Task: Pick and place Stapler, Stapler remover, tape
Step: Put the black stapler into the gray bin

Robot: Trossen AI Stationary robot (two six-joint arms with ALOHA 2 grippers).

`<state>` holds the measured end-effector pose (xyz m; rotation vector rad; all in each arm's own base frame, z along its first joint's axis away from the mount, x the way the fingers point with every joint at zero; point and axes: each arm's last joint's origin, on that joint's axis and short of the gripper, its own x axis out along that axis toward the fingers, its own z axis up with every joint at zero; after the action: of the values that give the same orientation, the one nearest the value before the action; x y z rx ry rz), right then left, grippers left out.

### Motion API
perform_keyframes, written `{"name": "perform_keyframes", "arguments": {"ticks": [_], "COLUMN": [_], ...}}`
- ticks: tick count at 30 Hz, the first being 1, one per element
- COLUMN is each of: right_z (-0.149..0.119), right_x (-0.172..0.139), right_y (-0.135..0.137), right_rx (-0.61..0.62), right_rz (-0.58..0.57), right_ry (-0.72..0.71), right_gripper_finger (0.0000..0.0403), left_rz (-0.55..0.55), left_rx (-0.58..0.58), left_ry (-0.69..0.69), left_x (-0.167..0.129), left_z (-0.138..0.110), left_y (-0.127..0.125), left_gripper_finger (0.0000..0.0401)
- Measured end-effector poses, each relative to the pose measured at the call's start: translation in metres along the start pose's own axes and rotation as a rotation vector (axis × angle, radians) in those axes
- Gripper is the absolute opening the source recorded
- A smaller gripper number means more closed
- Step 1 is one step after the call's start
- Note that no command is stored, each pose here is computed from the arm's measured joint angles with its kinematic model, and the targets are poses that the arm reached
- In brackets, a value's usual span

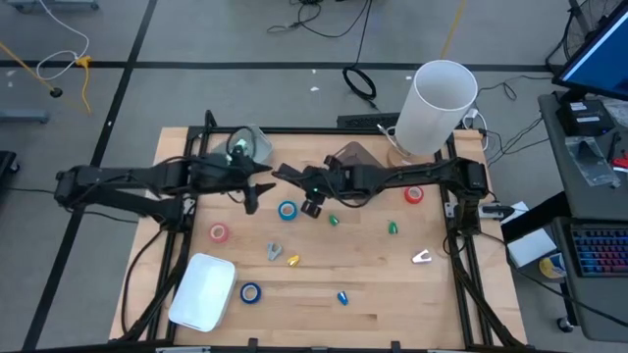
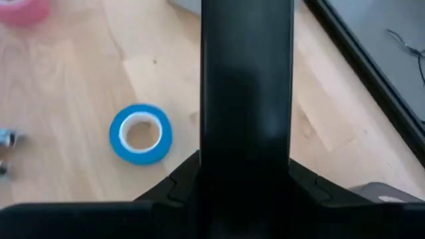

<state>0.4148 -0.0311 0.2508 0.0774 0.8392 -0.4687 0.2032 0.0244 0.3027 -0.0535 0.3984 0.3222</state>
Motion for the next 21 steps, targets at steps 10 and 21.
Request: {"name": "perform_keyframes", "arguments": {"ticks": [10, 21], "right_z": [-0.004, -0.008], "right_x": [-0.003, -0.007], "right_y": [0.008, 0.019], "right_rx": [-0.141, -0.193], "right_rz": [0.012, 0.031], "right_ry": [0.016, 0.023], "right_gripper_finger": [0.0123, 0.0123], "left_rz": [0.022, -0.032], "left_rx": [0.151, 0.235], "left_ry": [0.198, 0.368], "left_x": [0.033, 0.066], "left_z": [0.017, 0.026], "left_y": [-0.008, -0.018], "left_gripper_finger": [0.0234, 0.0234]}}
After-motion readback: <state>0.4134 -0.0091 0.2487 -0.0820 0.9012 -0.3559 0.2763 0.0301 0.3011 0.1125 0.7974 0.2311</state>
